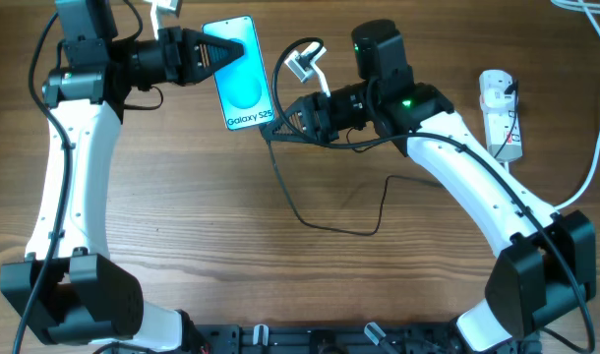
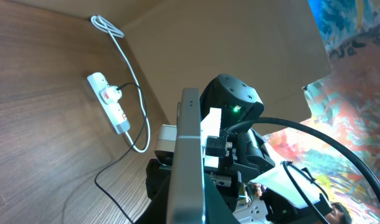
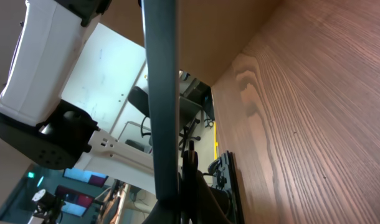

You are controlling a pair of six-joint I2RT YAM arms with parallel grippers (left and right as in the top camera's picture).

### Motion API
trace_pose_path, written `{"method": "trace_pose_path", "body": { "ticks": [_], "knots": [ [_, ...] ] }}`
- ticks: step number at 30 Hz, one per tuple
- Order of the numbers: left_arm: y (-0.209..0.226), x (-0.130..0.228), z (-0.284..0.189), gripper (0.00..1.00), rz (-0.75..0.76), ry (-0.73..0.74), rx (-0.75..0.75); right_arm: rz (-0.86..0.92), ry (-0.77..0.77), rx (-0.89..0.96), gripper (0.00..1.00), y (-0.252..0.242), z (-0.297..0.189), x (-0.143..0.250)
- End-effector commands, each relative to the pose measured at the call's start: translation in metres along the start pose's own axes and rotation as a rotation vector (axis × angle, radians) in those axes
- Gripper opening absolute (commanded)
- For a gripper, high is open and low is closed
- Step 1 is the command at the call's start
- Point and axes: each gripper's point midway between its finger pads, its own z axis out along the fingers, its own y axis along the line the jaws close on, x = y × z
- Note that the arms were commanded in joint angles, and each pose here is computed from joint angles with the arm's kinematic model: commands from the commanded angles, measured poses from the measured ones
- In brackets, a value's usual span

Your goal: Plug charger to phone and switch on socket

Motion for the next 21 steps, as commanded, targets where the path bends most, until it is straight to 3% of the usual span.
{"method": "trace_pose_path", "body": {
  "ticks": [1,21],
  "knots": [
    [-0.0064,0.0004,0.0014,0.04,0.043,0.011,0.026,-0.012,0.005,-0.007,0.05,-0.0023,0.0003,0.0027],
    [-0.0087,-0.0044,0.0014,0.04,0.067,0.005,0.028,0.004,0.028,-0.015,0.04,-0.0001,0.0076,0.0092]
  ]
}}
